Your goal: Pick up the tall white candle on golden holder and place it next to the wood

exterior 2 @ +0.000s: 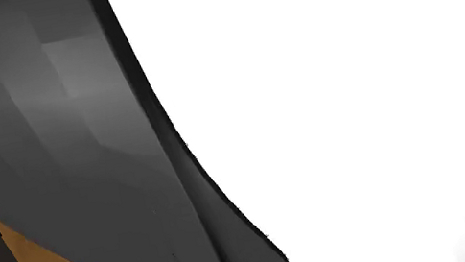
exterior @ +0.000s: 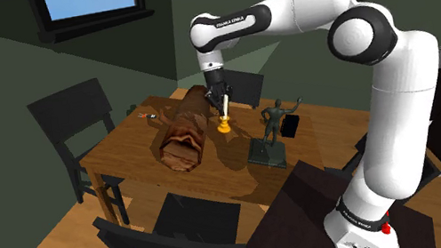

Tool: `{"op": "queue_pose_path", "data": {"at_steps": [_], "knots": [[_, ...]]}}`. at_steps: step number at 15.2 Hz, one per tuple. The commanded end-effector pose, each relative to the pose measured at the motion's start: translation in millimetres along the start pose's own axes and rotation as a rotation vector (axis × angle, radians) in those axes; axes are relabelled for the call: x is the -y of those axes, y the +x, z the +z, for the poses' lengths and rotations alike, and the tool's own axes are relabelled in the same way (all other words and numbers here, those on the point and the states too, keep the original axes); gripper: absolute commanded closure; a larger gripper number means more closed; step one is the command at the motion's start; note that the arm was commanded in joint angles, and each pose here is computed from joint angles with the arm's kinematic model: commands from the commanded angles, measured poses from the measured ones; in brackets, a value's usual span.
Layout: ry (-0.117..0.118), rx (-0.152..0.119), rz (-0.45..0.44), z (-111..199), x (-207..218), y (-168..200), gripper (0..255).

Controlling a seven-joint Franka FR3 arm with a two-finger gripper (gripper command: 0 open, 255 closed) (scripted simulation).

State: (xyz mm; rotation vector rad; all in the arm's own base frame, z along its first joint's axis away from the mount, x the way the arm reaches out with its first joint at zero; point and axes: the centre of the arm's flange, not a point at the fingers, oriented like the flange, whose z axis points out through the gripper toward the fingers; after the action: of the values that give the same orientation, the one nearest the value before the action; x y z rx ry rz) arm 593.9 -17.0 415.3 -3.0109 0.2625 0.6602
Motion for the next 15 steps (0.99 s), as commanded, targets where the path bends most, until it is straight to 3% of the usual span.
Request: {"op": "queue_pose_path", "data": {"at_steps": [1, 15], "knots": [[0.000, 0.000, 0.000, 7, 0, 5, 255], [0.000, 0.000, 0.000, 75, -1, 36, 255]]}}
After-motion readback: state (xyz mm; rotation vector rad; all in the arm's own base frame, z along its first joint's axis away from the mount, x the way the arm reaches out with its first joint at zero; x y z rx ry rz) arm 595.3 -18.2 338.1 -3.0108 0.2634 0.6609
